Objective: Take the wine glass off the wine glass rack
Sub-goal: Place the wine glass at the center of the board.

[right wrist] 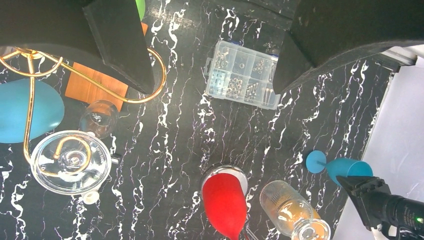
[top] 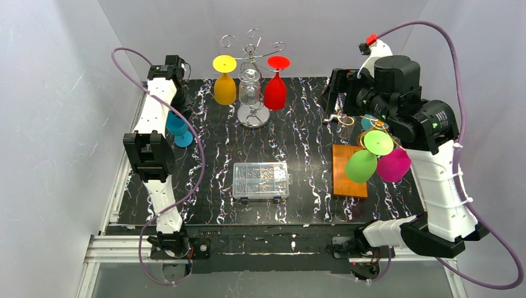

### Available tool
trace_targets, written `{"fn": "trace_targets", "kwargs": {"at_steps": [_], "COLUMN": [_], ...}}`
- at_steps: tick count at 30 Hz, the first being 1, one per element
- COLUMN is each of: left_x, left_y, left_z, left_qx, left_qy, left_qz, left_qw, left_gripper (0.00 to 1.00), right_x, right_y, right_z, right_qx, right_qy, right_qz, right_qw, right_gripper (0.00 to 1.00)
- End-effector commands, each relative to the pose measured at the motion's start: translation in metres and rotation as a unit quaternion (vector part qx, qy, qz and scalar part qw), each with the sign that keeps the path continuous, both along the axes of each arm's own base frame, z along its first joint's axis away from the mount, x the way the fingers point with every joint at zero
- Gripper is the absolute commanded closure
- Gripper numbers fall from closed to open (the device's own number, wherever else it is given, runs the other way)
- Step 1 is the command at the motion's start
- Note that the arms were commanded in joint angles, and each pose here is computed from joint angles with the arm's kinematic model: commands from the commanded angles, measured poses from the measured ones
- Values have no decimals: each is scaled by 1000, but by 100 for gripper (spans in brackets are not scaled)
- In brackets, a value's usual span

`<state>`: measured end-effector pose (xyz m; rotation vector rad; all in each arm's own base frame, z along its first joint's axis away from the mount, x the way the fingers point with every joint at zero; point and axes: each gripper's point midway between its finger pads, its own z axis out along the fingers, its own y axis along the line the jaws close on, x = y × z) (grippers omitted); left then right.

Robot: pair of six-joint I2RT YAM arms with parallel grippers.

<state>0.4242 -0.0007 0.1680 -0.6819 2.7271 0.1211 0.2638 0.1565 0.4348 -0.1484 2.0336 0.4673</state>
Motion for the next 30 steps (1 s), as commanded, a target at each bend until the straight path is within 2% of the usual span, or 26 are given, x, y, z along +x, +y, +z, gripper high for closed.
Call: {"fn": "trace_targets", "kwargs": {"at_steps": [1, 4, 10, 24, 28, 30], "left_x": [2, 2, 2, 3, -21, -46], "left_y": [3, 4, 4, 3, 4, -2], "left_z": [11, 8, 6, 46, 84, 107], "left_qx": [0, 1, 1, 0, 0, -10], "left_qy": [-12, -8, -6, -42, -76, -102], "left_qz": [0, 1, -1, -15, -16, -22], "left_qw": [1000, 1000, 1000, 999, 997, 994], "left_gripper": [93, 88, 85, 67, 52, 45], "right_x": [-2, -2, -3, -7, -14, -21], "right_y": [-5, -5, -4, -6, -20, -37], "right_z": [4, 3, 1, 3, 13, 15], "right_qx": [-3, -3, -2, 1, -9, -27], "right_qy": [-12, -10, -5, -6, -19, -24], "right_qz": [-7, -6, -6, -4, -21, -47], "right_qw": [1000, 1000, 1000, 1000, 1000, 998], "right_gripper": [2, 2, 2, 2, 2, 2]}}
